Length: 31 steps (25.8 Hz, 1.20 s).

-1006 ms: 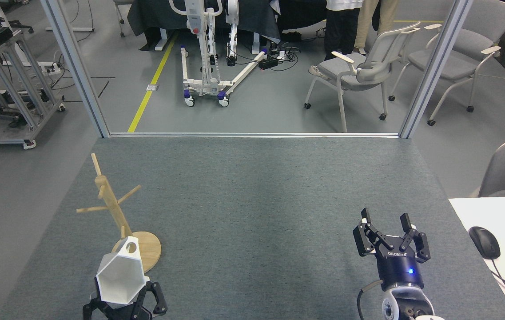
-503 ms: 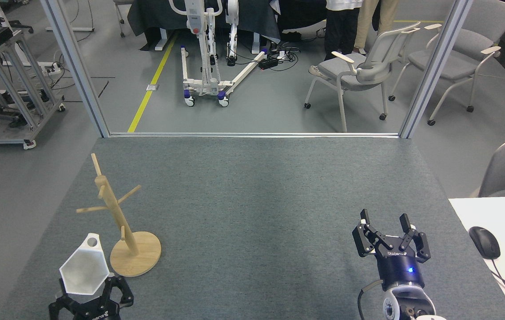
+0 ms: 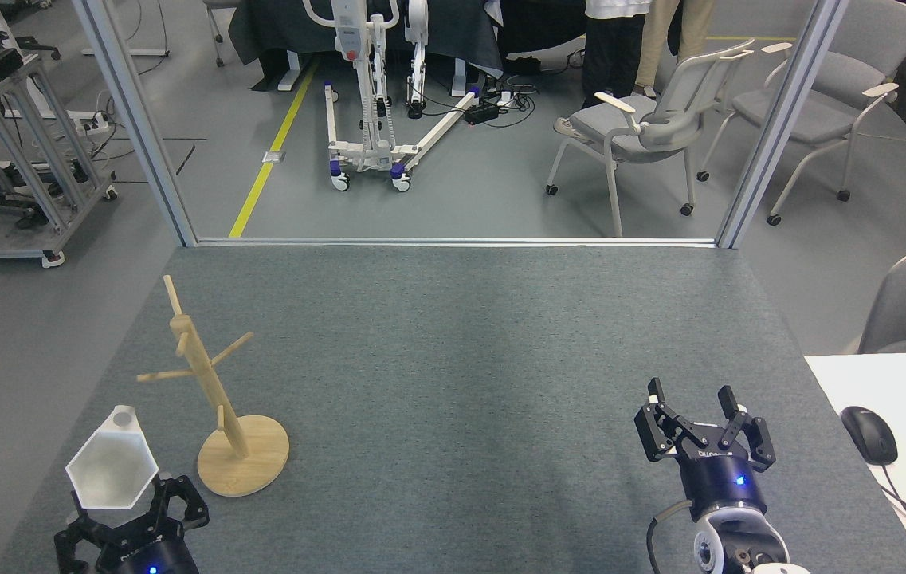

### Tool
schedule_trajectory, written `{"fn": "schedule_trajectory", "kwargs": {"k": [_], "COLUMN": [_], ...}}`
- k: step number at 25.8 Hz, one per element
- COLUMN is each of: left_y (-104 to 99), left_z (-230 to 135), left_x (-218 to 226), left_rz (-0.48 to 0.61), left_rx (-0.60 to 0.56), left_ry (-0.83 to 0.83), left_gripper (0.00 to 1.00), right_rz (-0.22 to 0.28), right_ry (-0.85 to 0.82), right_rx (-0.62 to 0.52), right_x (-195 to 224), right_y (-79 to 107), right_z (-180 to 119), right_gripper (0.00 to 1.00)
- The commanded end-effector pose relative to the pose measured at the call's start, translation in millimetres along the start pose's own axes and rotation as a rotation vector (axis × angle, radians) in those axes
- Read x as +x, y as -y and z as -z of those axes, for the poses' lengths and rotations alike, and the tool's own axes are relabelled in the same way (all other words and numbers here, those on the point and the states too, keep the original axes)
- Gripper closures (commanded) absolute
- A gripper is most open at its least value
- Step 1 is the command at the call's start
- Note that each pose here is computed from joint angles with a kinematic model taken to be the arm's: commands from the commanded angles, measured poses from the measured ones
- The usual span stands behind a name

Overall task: Hang cup on storage rack
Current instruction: 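Move the held cup with the left gripper beside the wooden stand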

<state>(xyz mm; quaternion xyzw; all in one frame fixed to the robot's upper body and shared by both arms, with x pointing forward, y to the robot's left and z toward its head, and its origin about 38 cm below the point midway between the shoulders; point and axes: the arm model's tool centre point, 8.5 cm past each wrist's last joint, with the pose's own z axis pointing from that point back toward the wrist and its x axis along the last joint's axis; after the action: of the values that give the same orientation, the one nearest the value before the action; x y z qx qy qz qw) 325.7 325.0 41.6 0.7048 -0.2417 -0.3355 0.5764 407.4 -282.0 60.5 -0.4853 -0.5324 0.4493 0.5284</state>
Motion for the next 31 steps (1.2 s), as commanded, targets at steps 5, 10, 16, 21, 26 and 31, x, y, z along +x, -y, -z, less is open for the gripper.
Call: {"fn": "schedule_trajectory", "kwargs": {"k": [5,10,16,21,26,31], "left_y": [-8,-11,-20,-28,-29,-35], "left_z": [20,24,29,30,29,31], "left_x": [-11,-13,-12,-11,-10,-5], "left_rz": [-0.015,-0.016,-0.028,-0.033,-0.03,-0.023], "left_rx": [0.008,0.021,0.047,0.074,0.084,0.114], "left_ry": [-0.039,-0.043,-0.043,-0.038,-0.035,-0.027], "left_gripper": [1.0,1.0,1.0,1.0,1.0,1.0], "right_rz": [-0.001,-0.001,0.004,0.002,-0.002,-0.024], "right_ry": [0.0,0.0,0.001,0.001,0.002,0.007], "right_rx": [0.002,0.004,0.002,0.002,0.001,-0.018], "right_x": [0,0,2,2,3,6], "right_y": [-0.3,-1.5,-1.0,-1.0,-1.3,4.5], "right_z": [0,-1,0,0,0,-1], "right_gripper": [0.01,0.01,0.01,0.01,0.01,0.01]}}
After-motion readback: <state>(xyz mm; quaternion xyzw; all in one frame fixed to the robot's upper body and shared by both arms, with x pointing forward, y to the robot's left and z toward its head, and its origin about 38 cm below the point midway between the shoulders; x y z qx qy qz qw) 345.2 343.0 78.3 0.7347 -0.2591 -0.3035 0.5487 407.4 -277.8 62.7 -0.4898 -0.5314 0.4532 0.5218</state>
